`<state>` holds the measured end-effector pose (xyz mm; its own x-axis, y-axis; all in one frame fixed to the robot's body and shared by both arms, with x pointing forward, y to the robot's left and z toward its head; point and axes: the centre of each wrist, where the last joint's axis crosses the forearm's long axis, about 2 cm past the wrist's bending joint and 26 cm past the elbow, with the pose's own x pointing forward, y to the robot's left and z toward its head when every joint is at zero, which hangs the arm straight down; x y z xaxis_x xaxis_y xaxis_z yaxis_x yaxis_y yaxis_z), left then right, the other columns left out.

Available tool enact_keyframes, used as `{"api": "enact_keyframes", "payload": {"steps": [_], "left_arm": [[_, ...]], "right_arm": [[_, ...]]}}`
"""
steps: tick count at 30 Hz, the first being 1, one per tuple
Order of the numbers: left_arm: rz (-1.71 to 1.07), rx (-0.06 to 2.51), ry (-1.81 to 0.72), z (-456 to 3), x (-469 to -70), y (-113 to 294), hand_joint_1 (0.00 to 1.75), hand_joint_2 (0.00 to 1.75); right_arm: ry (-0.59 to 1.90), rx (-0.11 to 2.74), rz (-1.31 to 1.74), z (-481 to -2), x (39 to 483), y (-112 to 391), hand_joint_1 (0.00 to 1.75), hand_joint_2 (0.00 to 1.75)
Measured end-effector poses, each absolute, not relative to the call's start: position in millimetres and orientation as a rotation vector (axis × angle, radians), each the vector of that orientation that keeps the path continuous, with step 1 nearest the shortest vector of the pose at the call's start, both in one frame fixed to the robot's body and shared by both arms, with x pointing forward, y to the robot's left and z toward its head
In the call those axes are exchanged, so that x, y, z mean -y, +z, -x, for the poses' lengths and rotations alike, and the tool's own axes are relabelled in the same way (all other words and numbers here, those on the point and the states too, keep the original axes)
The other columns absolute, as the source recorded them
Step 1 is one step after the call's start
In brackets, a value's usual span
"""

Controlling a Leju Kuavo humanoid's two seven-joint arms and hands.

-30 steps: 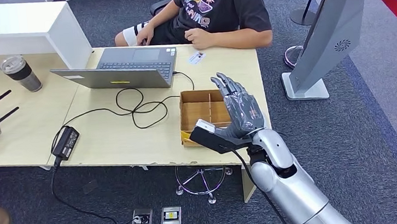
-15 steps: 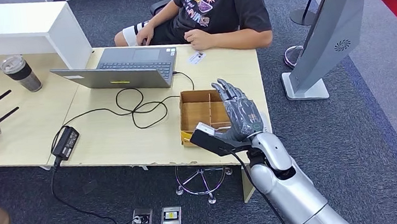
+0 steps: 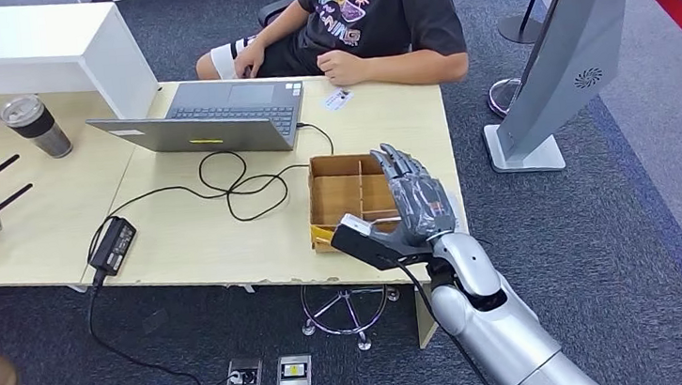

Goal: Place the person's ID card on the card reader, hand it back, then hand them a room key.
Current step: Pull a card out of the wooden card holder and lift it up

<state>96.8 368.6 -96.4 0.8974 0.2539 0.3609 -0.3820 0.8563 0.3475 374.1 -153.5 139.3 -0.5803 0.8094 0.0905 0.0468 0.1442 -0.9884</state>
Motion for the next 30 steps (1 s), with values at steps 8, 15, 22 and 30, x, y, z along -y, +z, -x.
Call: {"api": "enact_keyframes", "payload": {"steps": [8,15,22,30], "left_arm": [[-0.419,0.311,0.346,-97.0,-368.3,-96.4,0.0,1.75],[-0.411,0.331,0.334,-98.9,-368.0,-96.1,0.0,1.75],[-0.412,0.368,0.335,-111.9,-368.8,-93.0,0.0,1.75],[-0.412,0.369,0.345,-112.7,-369.8,-92.6,0.0,1.75]], "right_arm": [[1.515,1.729,0.816,-373.1,157.8,128.6,0.0,1.75],[1.546,1.694,0.816,-372.4,159.7,123.0,0.0,1.75],[1.594,1.643,0.814,-371.9,161.1,118.7,0.0,1.75],[1.616,1.619,0.821,-373.0,164.5,116.3,0.0,1.75]]}}
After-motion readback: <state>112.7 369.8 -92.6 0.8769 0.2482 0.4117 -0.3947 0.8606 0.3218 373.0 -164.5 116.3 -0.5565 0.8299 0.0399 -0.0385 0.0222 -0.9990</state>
